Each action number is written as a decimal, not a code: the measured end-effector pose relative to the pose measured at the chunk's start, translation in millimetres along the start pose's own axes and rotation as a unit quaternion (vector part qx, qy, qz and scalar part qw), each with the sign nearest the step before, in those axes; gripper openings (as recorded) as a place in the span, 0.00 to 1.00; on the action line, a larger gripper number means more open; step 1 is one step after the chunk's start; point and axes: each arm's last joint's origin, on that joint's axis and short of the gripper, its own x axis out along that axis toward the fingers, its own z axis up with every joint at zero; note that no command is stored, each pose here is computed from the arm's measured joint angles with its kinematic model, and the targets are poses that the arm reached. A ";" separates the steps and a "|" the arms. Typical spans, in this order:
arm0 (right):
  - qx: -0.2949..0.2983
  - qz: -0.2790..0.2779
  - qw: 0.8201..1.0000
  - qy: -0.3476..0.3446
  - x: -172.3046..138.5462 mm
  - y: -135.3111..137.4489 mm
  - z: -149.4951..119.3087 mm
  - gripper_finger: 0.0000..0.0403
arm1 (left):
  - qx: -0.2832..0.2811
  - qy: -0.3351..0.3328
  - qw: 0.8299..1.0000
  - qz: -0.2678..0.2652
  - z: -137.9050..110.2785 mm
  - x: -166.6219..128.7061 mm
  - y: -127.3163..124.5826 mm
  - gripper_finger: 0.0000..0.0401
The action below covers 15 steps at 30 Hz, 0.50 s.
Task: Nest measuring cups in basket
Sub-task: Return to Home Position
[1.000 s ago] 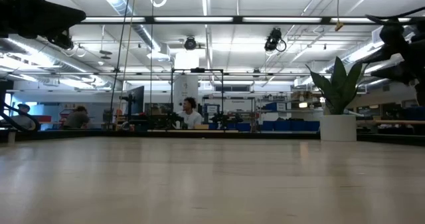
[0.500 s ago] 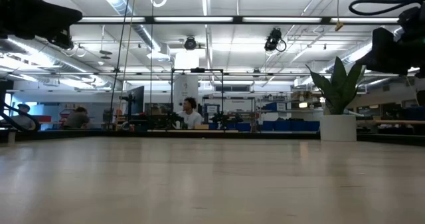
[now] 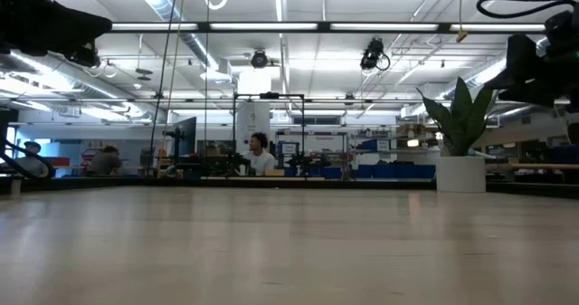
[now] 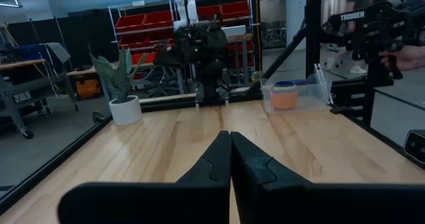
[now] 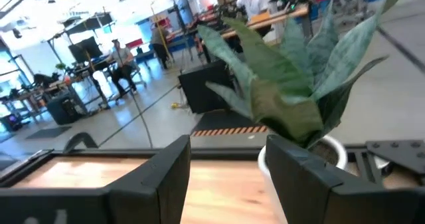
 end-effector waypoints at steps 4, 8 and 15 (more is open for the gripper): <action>0.001 0.011 1.000 0.026 -0.6 2.4 -1.3 0.50 | 0.001 0.001 1.000 0.002 -0.1 0.0 0.1 0.02; -0.029 0.034 0.998 0.055 -2.0 5.6 -3.1 0.50 | 0.004 0.004 1.000 0.001 -1.0 0.0 0.0 0.02; -0.049 0.068 0.995 0.059 -5.4 11.4 -5.8 0.50 | 0.008 0.009 1.000 0.001 -2.1 0.0 -0.2 0.02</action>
